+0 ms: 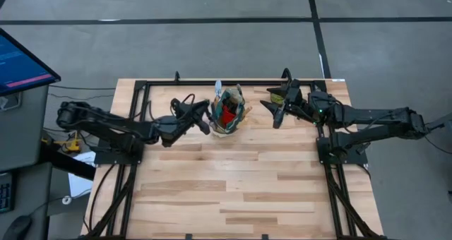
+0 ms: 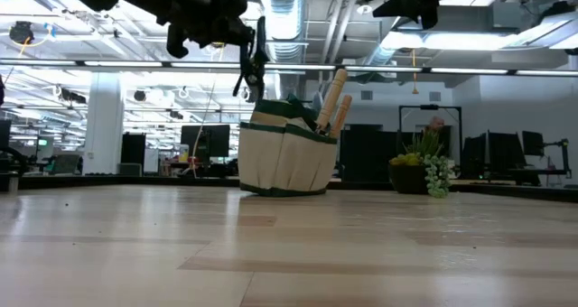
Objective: Pick & Place Garden tools in Gardening bag
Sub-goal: Put the brown trowel into the brown gardening bag, then return to Home Position
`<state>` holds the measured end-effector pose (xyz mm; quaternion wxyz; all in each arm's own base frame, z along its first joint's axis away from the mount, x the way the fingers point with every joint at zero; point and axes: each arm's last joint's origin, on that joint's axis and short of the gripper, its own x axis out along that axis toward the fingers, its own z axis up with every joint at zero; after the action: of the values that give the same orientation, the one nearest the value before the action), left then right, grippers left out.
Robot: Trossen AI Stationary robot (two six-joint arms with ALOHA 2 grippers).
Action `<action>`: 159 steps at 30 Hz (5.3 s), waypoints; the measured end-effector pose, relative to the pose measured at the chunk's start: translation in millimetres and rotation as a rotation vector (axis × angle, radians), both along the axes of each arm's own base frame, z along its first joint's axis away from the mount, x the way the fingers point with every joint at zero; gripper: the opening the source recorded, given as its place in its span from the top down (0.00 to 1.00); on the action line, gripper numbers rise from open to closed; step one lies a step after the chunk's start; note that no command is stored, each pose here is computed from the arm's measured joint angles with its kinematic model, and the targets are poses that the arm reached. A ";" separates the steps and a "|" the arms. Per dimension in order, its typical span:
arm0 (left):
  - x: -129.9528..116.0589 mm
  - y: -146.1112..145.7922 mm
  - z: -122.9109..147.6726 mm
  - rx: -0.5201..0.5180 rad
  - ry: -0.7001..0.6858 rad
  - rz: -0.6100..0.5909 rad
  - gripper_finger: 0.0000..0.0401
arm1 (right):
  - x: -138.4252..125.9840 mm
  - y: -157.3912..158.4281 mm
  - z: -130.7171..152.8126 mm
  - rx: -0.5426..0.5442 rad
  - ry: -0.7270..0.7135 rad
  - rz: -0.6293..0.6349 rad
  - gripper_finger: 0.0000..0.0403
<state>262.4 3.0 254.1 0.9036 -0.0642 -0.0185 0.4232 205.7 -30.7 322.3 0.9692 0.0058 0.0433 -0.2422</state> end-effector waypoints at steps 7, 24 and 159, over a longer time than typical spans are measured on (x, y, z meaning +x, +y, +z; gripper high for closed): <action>11.3 -0.4 -12.0 0.021 0.021 0.001 0.93 | 0.1 0.1 -0.1 0.000 0.000 0.000 0.37; -17.8 4.9 -59.0 0.075 -0.064 0.010 0.93 | -0.2 1.1 -3.7 0.014 0.034 0.007 0.37; -174.5 5.8 -36.3 0.257 -0.176 -0.390 1.00 | -117.7 -22.5 -102.8 -0.108 -0.593 0.380 1.00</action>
<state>87.9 8.7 217.9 0.9638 0.0124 -0.1382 0.2276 88.0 -53.2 219.6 0.9663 0.0165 -0.2524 -0.0475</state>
